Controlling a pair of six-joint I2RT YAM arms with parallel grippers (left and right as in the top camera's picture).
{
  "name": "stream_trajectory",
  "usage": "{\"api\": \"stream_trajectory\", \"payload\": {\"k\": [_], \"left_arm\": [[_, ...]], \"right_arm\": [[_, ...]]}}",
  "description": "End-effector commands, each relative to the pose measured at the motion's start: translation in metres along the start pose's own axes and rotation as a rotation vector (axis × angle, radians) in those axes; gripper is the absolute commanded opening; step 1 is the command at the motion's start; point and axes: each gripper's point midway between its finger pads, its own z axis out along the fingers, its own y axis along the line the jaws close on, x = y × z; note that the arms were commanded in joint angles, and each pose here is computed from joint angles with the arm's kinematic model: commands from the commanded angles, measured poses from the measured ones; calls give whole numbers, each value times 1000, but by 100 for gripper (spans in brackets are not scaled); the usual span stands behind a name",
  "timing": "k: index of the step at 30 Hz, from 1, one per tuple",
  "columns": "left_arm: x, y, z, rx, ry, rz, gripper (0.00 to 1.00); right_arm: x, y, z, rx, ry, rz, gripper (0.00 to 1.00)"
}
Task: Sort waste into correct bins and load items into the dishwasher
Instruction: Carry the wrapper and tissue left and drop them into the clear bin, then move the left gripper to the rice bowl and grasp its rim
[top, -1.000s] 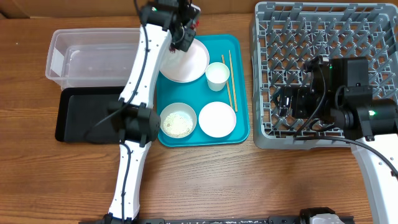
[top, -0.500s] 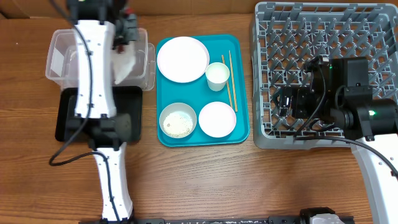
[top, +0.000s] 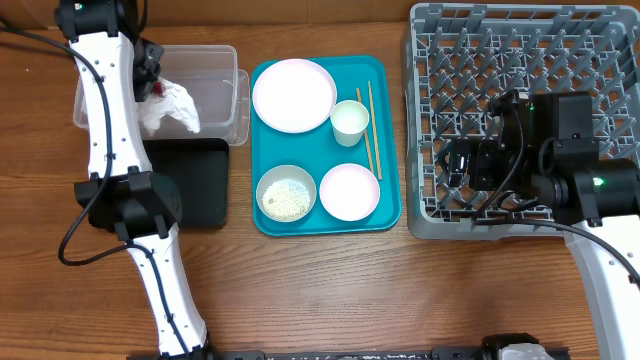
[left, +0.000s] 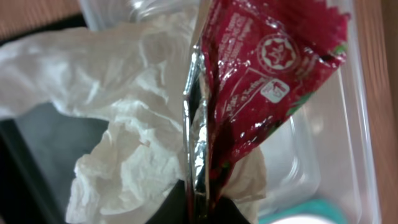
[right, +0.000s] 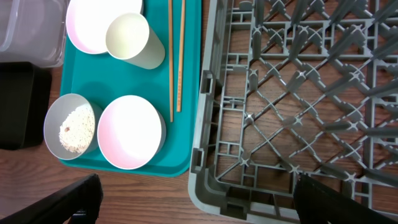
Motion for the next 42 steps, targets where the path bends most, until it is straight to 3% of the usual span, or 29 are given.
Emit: {"api": "stream_trajectory", "payload": {"k": [1,3,5,7,8,9,18,25,29,33,37,42], "left_arm": [[-3,0,26,-39,-44,-234,12],[-3,-7,37,-17,-48,-236,15],[-4,-12,44,-4,-51,-231,27],[-6,-18,45,19,-59,-180,62],[-8,-24,44,43,-69,-110,94],[-10,-29,44,62,-76,-69,100],[-26,-49,-3,184,-148,215,100],[-21,-49,-110,390,-191,569,100],[-3,-31,-170,513,-189,793,100],[37,-14,-213,680,-96,997,100],[76,3,-219,733,29,1171,100],[119,18,-196,663,190,1287,100]], "right_arm": [[-7,5,-6,-15,-26,-4,100],[-7,5,-6,-15,-26,-4,100],[-7,5,-6,-15,-26,-4,100],[-7,5,-6,-15,-26,-4,100],[-7,5,-5,-15,-26,-4,100],[-7,5,-5,-15,-25,-3,100],[-8,5,-5,-16,-27,19,100],[-8,23,-7,-118,-22,14,100],[-8,39,-9,-210,-17,9,100],[-15,46,-11,-252,-47,-6,100],[-25,48,-12,-257,-88,-21,100],[-30,49,-13,-260,-110,-29,100]]}}
